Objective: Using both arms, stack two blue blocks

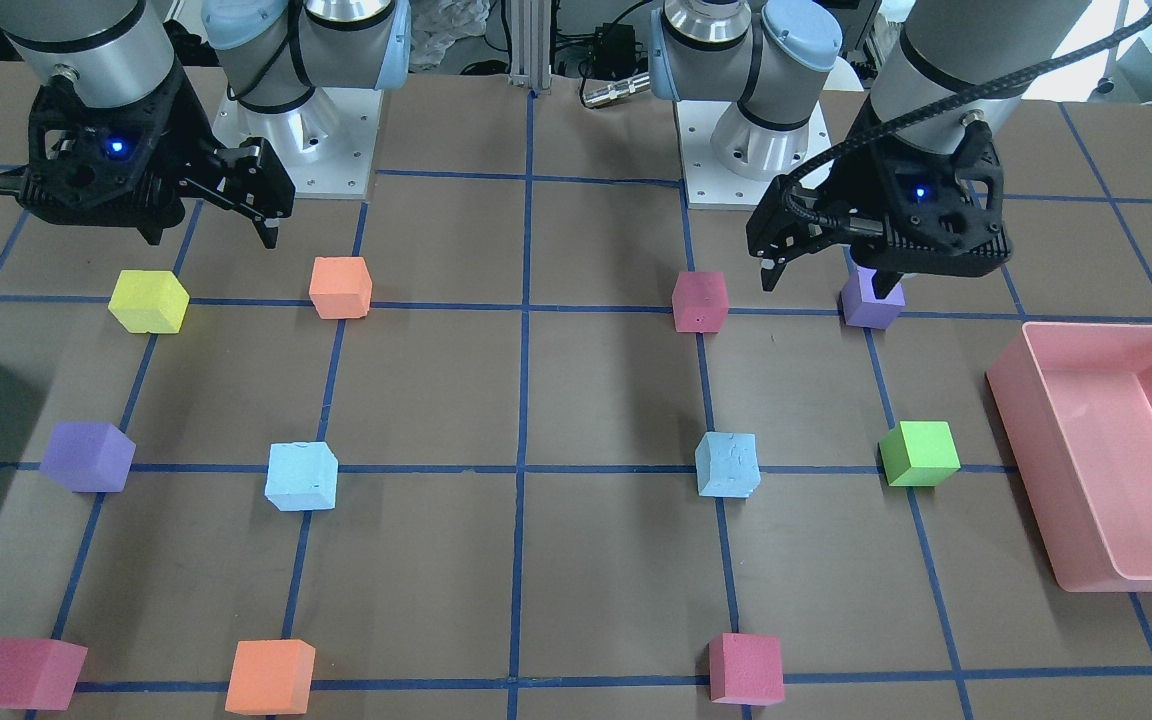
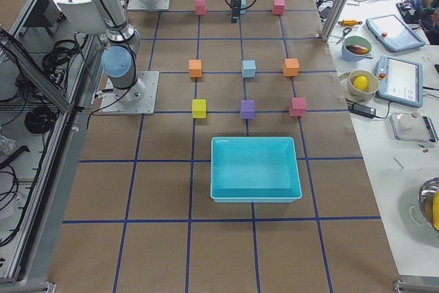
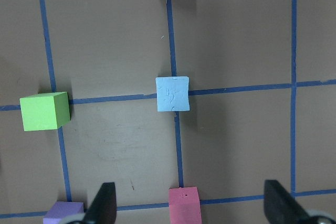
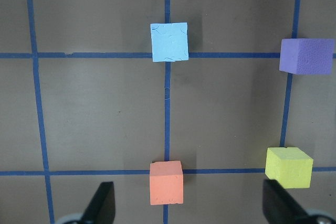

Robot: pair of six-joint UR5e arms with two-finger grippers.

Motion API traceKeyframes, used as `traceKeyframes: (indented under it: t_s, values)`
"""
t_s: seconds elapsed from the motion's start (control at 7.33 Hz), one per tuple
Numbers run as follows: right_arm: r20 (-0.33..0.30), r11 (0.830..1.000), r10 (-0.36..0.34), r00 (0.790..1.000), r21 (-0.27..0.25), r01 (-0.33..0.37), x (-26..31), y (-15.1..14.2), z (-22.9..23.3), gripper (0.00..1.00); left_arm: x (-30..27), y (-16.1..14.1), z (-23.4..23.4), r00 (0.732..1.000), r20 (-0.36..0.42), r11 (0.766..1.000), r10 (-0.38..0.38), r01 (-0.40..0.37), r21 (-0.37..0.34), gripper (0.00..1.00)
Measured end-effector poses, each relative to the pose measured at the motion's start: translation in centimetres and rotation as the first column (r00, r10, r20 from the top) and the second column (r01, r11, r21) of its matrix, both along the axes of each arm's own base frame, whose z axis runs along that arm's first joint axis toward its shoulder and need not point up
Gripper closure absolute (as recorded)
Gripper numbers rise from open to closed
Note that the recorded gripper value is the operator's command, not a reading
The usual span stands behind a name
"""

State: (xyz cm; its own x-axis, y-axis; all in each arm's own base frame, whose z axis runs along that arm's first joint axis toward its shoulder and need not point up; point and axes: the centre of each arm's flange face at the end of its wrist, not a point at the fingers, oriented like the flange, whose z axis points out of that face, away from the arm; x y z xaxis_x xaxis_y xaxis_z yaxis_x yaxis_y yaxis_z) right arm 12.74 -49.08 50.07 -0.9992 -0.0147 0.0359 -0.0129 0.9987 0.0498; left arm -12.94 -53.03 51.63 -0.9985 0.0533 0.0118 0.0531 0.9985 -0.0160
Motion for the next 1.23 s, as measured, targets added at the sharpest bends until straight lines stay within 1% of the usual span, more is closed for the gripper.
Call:
traceKeyframes:
  t_s: [0.55, 0.82, 1.09, 1.23]
  values:
    - [-0.005, 1.000, 0.001, 1.000, 0.005, -0.001, 0.0, 0.1, -0.2, 0.00, -0.1, -0.1, -0.6, 1.000, -0.002, 1.000, -0.001, 0.001, 0.010, 0.00]
    - [-0.004, 1.000, 0.011, 1.000, 0.022, -0.011, -0.2, -0.6, -1.1, 0.00, -0.1, -0.1, -0.7, 1.000, 0.000, 1.000, -0.001, 0.001, 0.013, 0.00]
    - [-0.003, 0.997, 0.007, 1.000, 0.072, -0.007, -0.6, -3.3, -4.9, 0.00, -0.2, 0.1, -1.1, 1.000, 0.002, 1.000, -0.005, 0.005, 0.022, 0.00]
    - [0.000, 0.996, 0.005, 1.000, 0.084, -0.005, -0.7, -5.5, -7.9, 0.00, -0.4, 0.4, -1.7, 1.000, 0.001, 0.999, -0.010, 0.010, 0.031, 0.00]
